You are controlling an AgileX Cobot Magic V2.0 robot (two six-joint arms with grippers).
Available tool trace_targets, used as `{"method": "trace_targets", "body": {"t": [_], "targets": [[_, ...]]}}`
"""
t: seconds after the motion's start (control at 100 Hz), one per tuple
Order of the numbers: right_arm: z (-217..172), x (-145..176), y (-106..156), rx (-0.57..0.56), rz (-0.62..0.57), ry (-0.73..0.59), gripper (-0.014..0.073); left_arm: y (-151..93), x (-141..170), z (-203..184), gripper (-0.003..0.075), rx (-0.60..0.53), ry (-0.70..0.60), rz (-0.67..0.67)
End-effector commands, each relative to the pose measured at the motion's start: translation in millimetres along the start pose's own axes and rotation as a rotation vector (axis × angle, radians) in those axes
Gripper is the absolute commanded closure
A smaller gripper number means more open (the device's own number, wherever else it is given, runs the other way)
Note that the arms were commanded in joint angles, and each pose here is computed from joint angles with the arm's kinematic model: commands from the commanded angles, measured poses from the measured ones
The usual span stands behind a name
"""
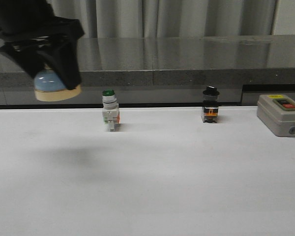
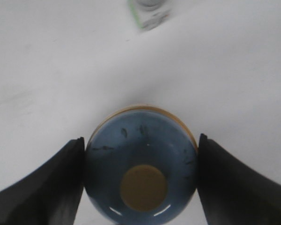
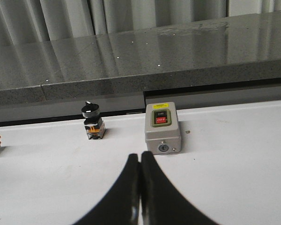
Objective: Place and press bell with both arms
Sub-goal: 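Carry the bell with the left gripper to table center and release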
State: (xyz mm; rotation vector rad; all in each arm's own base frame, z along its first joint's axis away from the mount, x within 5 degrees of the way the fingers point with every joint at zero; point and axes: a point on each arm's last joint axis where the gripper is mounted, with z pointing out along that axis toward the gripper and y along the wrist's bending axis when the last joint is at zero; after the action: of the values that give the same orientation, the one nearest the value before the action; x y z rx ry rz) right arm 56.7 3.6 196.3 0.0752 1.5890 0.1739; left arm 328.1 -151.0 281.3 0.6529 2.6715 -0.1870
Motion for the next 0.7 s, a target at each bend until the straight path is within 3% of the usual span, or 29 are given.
{"method": "trace_targets", "body": {"t": [0.0,0.35,0.69], "targets": [[-3,-15,2,-0.012,-0.004,-0.12,0.0659,-31,-13,-15,0.0511,0.042,-0.134,0.063],[-3,-15,2,-0.012,-0.004,-0.12,0.0659,-111,-15,41,0.0511,0.128,-0.142,0.236],[-3,-15,2,-0.012,-0.004,-0.12,0.0659,-134,-12,92,0.0511,0.14,-0.129,0.275]]}}
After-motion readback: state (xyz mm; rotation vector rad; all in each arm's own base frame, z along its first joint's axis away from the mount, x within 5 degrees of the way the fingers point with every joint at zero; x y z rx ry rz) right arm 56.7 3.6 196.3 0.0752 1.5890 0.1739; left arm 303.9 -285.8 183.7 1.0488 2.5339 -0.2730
